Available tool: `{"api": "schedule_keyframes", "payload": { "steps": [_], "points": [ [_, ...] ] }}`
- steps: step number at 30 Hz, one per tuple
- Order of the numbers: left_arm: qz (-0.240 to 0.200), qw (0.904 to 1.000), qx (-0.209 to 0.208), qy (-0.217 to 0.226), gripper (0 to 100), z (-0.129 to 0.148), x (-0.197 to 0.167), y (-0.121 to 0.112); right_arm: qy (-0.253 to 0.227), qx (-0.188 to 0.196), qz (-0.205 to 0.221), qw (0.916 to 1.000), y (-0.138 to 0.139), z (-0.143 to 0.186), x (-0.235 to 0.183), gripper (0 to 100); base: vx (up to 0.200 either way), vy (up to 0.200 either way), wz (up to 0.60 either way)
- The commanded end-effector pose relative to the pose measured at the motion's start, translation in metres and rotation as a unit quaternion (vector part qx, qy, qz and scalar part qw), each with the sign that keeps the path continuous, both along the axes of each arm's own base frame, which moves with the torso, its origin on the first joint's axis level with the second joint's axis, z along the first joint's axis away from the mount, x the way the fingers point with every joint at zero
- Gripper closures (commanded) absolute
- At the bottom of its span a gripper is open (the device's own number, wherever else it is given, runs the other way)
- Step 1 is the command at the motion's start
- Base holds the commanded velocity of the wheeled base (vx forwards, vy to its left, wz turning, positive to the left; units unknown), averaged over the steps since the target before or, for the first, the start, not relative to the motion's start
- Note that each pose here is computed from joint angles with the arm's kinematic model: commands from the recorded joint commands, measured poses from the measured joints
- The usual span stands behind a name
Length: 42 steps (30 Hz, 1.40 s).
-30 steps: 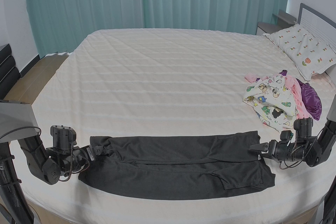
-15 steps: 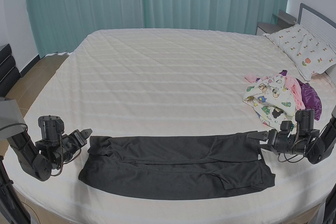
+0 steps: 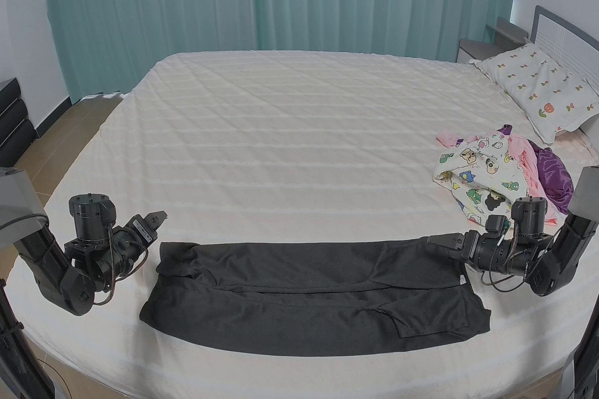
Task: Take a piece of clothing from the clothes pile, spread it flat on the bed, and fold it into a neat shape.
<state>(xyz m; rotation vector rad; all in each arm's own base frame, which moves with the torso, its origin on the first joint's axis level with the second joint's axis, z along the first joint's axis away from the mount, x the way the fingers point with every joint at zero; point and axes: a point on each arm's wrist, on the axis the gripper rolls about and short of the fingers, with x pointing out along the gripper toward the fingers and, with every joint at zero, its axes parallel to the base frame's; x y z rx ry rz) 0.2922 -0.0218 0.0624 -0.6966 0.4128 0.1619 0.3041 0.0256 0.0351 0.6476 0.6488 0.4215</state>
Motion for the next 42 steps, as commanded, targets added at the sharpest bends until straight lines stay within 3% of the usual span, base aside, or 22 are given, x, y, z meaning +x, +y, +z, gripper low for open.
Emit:
{"api": "schedule_keyframes", "payload": {
  "steps": [1, 12, 20, 21, 27, 35, 42],
  "points": [
    [-0.005, 1.0000, -0.003, 0.007, 0, -0.004, 0.001, -0.001, 0.038, -0.004, 0.000, 0.9993, 0.000, -0.026, 0.002, 100, 0.000, 0.000, 0.00],
    [-0.007, 0.9999, -0.004, 0.010, 0, -0.006, 0.001, -0.001, 0.015, -0.003, -0.019, 0.9997, -0.009, -0.013, -0.004, 100, 0.000, 0.000, 0.00],
    [-0.003, 0.9999, -0.010, 0.003, 0, -0.003, 0.003, -0.001, 0.025, -0.005, -0.029, 0.9992, -0.016, -0.012, -0.013, 100, 0.000, 0.000, 0.00],
    [-0.003, 0.9999, -0.010, 0.001, 0, -0.003, 0.004, -0.001, 0.028, -0.004, -0.028, 0.9992, -0.016, -0.014, -0.011, 0, 0.000, 0.000, 0.00],
    [-0.001, 0.9998, -0.009, -0.018, 0, 0.007, 0.018, 0.003, 0.015, -0.004, -0.029, 0.9995, -0.014, -0.006, -0.011, 0, 0.000, 0.000, 0.00],
    [-0.064, 0.9973, -0.026, 0.025, 0, 0.015, 0.033, 0.009, 0.022, 0.006, -0.047, 0.9986, -0.032, -0.003, -0.033, 0, 0.000, 0.000, 0.00],
    [-0.122, 0.9902, 0.028, 0.063, 0, 0.006, 0.037, 0.019, 0.027, 0.012, -0.039, 0.9988, -0.031, -0.006, -0.031, 0, 0.000, 0.000, 0.00]
  ]
}}
